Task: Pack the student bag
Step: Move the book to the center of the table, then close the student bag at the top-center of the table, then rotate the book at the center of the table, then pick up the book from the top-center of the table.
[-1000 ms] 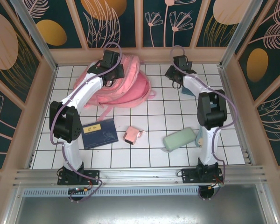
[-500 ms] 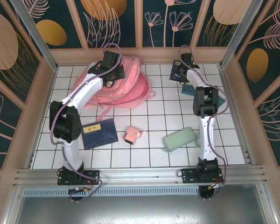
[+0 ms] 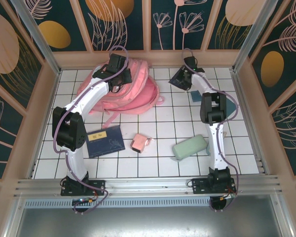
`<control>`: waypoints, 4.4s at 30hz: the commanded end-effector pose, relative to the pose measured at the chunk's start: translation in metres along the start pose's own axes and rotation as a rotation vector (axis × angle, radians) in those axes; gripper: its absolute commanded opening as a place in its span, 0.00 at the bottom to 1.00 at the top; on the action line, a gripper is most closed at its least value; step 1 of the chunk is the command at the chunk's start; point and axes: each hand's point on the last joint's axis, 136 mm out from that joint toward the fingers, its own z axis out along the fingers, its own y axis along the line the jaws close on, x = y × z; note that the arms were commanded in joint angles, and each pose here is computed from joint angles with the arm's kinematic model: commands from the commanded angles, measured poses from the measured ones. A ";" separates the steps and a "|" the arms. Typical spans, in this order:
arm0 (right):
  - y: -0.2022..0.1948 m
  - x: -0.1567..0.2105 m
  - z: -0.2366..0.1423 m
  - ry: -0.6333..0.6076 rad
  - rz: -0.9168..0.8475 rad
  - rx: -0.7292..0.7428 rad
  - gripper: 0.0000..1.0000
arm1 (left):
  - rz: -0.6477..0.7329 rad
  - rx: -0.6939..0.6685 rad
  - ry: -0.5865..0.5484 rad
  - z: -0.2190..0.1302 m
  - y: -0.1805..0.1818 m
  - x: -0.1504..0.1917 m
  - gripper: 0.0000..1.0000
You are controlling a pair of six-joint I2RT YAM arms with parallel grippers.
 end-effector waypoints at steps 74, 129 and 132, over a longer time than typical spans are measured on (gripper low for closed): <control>-0.049 0.187 -0.108 0.252 -0.087 -0.099 0.35 | -0.317 0.330 0.522 0.100 -0.139 0.213 0.41; -0.065 0.189 -0.097 0.250 -0.075 -0.008 0.20 | -0.319 0.855 0.511 0.041 -0.214 0.177 0.34; -0.065 0.185 -0.101 0.240 -0.068 -0.016 0.21 | -0.287 0.745 0.527 0.057 -0.203 0.186 0.24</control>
